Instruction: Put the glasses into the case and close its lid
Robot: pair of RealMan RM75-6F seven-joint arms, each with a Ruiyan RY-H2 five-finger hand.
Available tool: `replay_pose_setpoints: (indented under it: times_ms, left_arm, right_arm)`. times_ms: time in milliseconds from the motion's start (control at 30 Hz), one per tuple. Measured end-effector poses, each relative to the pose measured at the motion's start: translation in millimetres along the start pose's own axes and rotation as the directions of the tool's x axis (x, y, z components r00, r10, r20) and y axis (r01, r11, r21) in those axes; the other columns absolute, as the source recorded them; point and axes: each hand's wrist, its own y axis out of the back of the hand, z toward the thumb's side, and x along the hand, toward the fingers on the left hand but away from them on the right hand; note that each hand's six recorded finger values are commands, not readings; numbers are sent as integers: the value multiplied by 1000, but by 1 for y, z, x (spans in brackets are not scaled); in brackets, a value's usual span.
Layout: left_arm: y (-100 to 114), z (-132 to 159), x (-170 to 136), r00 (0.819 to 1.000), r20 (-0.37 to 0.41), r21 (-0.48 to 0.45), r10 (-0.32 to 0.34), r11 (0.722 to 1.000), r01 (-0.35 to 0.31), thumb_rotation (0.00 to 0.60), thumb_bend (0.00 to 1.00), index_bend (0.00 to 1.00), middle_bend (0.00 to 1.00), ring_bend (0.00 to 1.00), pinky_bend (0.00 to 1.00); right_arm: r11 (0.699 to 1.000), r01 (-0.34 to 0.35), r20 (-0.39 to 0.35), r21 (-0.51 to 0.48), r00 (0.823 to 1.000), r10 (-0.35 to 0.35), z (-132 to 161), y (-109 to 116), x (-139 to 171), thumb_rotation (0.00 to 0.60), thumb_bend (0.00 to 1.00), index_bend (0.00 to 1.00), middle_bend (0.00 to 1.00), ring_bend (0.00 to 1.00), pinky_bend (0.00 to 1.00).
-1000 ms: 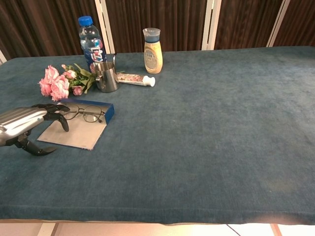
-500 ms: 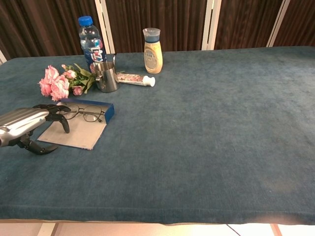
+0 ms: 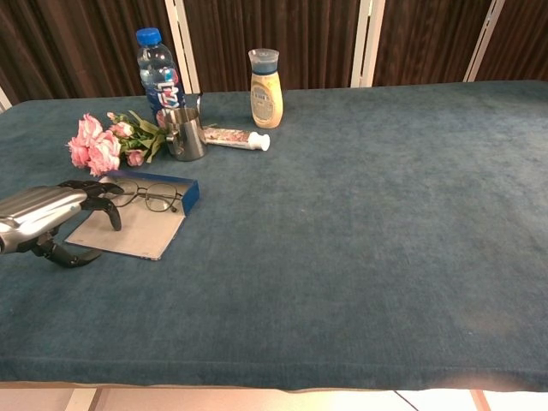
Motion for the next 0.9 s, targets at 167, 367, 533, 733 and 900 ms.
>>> replay_pose_setpoints:
  times_ms: [167, 367, 533, 733, 900]
  left_arm:
    - [3, 1, -4, 1000, 5, 9, -4, 1000, 4, 600, 280, 283, 40, 0, 27]
    - [2, 1, -5, 1000, 3, 18, -19, 1000, 19, 600, 279, 268, 36, 0, 27]
    - [1, 1, -4, 1000, 3, 22, -22, 1000, 22, 600, 279, 273, 36, 0, 29]
    - [2, 3, -1, 1000, 1, 34, -19, 999, 19, 600, 271, 305, 38, 0, 41]
    - [4, 7, 4, 1000, 7, 63, -13, 998, 12, 600, 270, 316, 38, 0, 50]
  right_arm:
    - [1000, -3, -3, 1, 1000, 3, 1, -1, 0, 600, 252, 0, 0, 0, 0]
    - [1000, 1, -6, -4, 1000, -1, 1, 0, 1, 600, 252, 0, 0, 0, 0]
    - [1000, 2, -7, -5, 1000, -2, 1, 1, 1, 600, 252, 0, 0, 0, 0]
    - [1000, 1, -7, -6, 1000, -1, 1, 1, 1, 600, 252, 0, 0, 0, 0]
    - [1000, 4, -8, -7, 1000, -4, 1, 2, 2, 600, 252, 0, 0, 0, 0]
